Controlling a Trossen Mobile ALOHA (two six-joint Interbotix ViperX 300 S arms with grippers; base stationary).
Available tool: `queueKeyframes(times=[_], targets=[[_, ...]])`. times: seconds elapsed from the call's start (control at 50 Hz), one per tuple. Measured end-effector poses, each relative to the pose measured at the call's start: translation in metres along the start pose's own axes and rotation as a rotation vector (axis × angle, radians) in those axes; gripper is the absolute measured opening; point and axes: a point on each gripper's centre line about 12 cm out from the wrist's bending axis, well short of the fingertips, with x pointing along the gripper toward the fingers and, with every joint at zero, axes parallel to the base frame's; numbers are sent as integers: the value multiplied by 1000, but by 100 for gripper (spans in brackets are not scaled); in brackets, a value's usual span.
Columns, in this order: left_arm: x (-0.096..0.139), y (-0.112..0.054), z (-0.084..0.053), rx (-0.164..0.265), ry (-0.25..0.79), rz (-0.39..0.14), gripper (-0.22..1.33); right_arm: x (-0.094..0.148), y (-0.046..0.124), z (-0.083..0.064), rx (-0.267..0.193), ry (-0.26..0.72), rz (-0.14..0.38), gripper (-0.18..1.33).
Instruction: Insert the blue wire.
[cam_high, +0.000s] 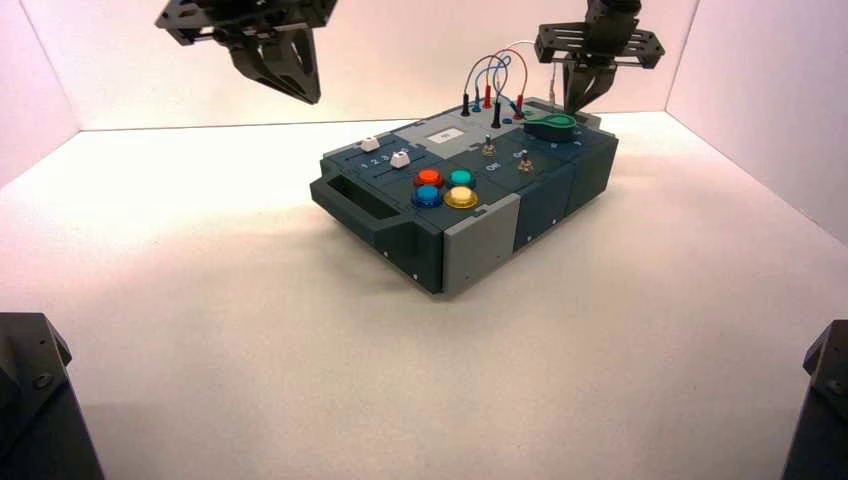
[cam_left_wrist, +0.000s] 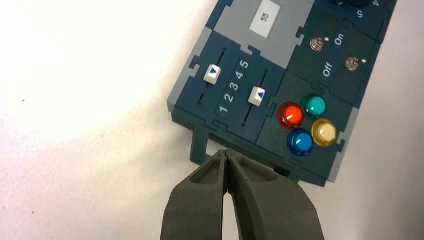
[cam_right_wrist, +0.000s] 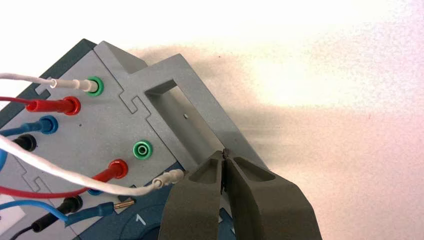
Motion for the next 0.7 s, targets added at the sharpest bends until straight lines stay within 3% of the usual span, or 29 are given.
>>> queueKeyframes(times=[0.28, 0.44, 0.7], targets=[[24, -22, -12, 71, 91, -25, -16, 4, 0, -3, -1, 23, -2, -14], [35, -34, -28, 121, 175, -37, -16, 3, 0, -3, -3, 34, -4, -15], [40, -33, -37, 145, 240, -32, -16, 3, -1, -4, -1, 52, -6, -15]])
